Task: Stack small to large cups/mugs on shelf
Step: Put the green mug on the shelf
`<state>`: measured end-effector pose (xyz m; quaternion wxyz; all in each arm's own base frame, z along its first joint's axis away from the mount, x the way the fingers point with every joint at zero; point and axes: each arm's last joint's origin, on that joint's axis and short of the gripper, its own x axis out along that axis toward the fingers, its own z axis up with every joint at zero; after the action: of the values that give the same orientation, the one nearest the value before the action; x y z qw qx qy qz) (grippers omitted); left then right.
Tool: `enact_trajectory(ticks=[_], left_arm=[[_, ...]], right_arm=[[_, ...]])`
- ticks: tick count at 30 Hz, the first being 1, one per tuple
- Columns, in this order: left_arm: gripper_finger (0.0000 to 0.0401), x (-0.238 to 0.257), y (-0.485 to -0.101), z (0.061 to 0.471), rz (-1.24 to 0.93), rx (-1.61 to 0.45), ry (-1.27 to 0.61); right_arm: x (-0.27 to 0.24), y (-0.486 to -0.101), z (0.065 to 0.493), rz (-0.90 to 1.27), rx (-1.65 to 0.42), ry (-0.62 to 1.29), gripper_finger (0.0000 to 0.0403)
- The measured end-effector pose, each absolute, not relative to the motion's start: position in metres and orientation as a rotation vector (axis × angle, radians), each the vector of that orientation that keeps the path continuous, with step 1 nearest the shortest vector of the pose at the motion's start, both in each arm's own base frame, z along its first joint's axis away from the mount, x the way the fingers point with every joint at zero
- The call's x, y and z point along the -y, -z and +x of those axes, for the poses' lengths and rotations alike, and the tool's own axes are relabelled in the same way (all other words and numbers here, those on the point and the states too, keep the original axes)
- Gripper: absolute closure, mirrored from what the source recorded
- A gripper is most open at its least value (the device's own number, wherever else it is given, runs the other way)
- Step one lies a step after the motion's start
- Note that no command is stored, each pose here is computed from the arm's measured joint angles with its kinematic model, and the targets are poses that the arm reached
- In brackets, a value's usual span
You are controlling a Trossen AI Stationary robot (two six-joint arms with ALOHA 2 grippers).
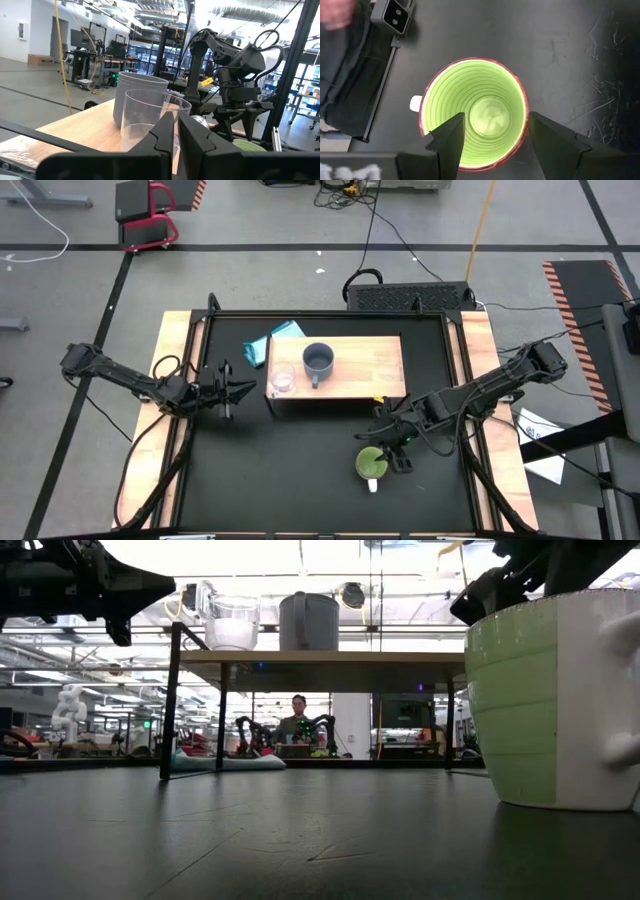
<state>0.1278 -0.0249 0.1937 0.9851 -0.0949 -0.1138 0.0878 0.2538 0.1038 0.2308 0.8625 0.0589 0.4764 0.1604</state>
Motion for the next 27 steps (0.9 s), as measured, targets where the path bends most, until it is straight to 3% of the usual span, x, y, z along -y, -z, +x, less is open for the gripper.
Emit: enact_trajectory(ticks=[27], left_arm=[[0.0375,0.0249,-0.1937,0.1279,-0.191,0.228,-0.176]], right_arm=[[-0.1044,-0.2318,0.255,0.105,-0.976,-0.352,0.0195]])
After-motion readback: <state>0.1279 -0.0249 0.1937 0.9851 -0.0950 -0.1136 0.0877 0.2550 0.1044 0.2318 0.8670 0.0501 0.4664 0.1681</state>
